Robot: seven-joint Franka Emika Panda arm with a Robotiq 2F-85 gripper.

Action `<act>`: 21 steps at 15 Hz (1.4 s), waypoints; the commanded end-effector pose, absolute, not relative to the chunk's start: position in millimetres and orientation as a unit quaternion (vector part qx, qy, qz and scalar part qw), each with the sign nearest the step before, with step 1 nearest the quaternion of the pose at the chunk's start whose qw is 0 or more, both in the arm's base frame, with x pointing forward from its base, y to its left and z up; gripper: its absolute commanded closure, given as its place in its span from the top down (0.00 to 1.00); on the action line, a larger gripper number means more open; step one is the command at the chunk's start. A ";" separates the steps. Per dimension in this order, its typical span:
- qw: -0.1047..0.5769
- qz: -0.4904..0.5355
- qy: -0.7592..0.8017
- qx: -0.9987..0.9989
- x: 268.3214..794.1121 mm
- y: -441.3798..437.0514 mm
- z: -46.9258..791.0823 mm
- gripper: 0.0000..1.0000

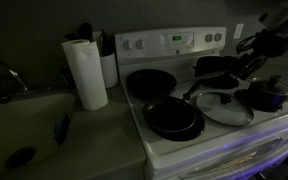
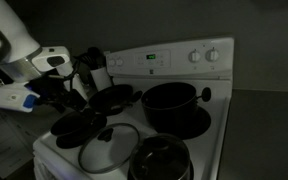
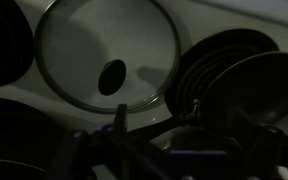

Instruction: Cover the pot

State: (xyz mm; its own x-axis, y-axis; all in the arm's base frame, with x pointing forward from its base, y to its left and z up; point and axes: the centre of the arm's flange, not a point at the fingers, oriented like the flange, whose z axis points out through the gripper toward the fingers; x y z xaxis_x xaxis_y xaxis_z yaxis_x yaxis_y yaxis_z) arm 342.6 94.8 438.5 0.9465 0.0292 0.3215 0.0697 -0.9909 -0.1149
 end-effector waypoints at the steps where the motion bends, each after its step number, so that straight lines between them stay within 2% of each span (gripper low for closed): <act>1: 0.031 -0.148 0.015 -0.988 384.3 98.6 411.8 1.00; 5: 0.008 -0.106 0.091 -0.990 404.1 78.1 406.2 1.00; 11: 0.049 -0.058 0.158 -0.985 434.1 46.5 376.6 1.00; 16: 0.037 -0.004 0.191 -0.981 442.8 43.2 347.1 1.00; 21: 0.013 0.025 0.214 -0.977 451.2 52.5 352.0 1.00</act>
